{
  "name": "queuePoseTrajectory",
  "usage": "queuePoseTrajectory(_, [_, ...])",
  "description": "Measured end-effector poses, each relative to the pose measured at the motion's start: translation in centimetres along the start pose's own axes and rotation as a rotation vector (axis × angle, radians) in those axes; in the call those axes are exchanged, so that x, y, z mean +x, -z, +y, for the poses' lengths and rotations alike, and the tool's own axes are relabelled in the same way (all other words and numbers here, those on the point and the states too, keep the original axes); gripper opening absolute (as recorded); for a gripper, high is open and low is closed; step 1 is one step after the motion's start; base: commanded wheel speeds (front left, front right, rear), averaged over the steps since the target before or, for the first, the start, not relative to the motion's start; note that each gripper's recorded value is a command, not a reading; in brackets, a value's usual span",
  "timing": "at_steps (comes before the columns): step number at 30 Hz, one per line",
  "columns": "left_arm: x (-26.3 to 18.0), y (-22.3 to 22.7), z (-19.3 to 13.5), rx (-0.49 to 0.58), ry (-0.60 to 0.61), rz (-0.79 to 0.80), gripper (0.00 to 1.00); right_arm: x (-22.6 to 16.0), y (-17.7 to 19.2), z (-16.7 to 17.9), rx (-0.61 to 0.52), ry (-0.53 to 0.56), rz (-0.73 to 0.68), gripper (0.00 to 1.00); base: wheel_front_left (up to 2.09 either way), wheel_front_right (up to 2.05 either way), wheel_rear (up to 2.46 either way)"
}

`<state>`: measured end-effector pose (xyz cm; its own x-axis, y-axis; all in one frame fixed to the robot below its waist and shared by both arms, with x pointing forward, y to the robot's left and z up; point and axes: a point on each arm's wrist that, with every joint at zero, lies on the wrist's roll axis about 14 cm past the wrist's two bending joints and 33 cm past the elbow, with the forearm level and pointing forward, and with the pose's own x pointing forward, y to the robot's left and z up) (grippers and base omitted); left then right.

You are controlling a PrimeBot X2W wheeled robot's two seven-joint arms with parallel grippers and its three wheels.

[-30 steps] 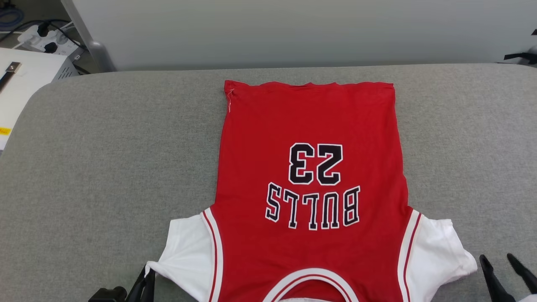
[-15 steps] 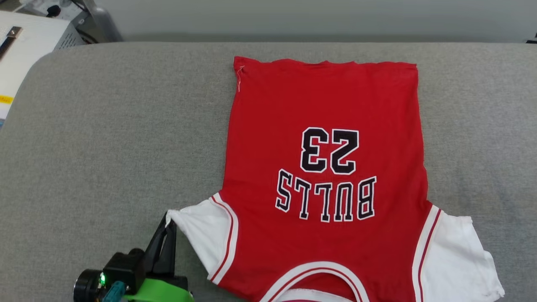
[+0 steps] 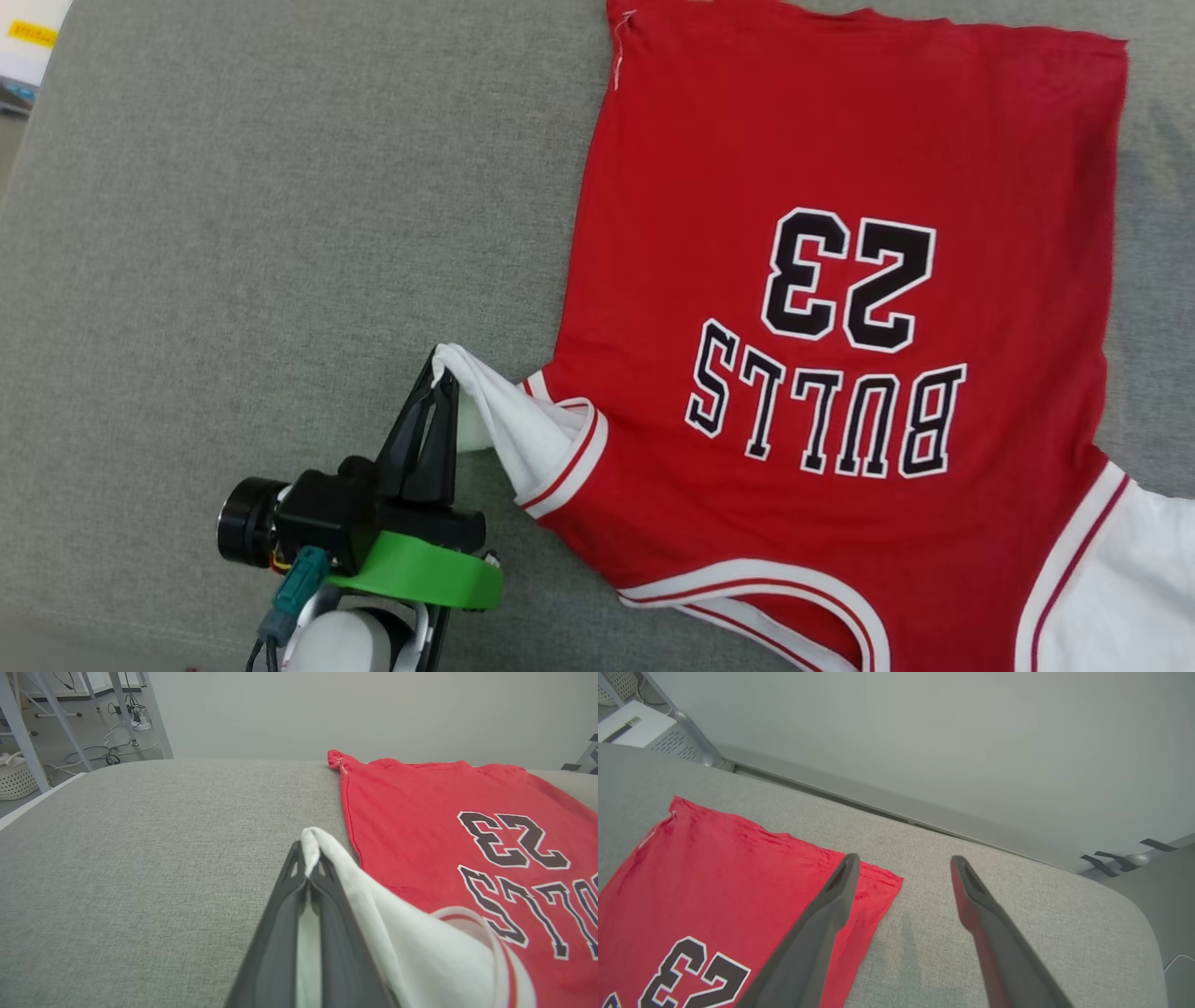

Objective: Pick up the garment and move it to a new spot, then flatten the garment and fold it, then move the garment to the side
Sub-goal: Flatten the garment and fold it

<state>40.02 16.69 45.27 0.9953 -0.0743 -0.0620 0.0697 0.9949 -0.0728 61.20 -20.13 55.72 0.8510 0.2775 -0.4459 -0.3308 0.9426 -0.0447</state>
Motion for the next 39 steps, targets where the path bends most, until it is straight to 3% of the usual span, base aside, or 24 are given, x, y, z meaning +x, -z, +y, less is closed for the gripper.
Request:
queuePoseTrajectory(3, [0.4,0.7,0.2,-0.001,-0.010,0.019,0.00,2.9,3.9,0.7,0.013,-0.037,0.219,1.00,0.00,0.00,0.00])
queuePoseTrajectory(10, [1.0,2.7,0.9,0.010,-0.037,0.074,0.00,7.7,10.5,1.6,0.028,-0.070,0.476,1.00,0.00,0.00,0.00])
queuePoseTrajectory(18, [1.8,4.8,1.7,0.010,-0.068,0.126,0.00,11.1,17.8,3.0,0.023,-0.105,0.641,1.00,0.00,0.00,0.00])
queuePoseTrajectory(25, [1.5,5.5,2.3,0.020,-0.092,0.153,0.00,12.0,18.5,3.2,0.031,-0.124,0.621,1.00,0.00,0.00,0.00])
queuePoseTrajectory(26, [1.5,5.4,2.3,0.020,-0.092,0.150,0.00,11.9,18.4,3.2,0.032,-0.125,0.619,0.29,0.00,0.00,0.00])
queuePoseTrajectory(27, [1.5,5.3,2.3,0.020,-0.092,0.147,0.00,11.8,18.2,3.1,0.029,-0.122,0.614,0.00,0.00,0.00,0.00])
queuePoseTrajectory(39, [1.0,3.2,2.0,0.022,-0.086,0.091,0.00,10.0,14.3,4.1,0.046,-0.131,0.451,0.00,0.00,0.00,0.00])
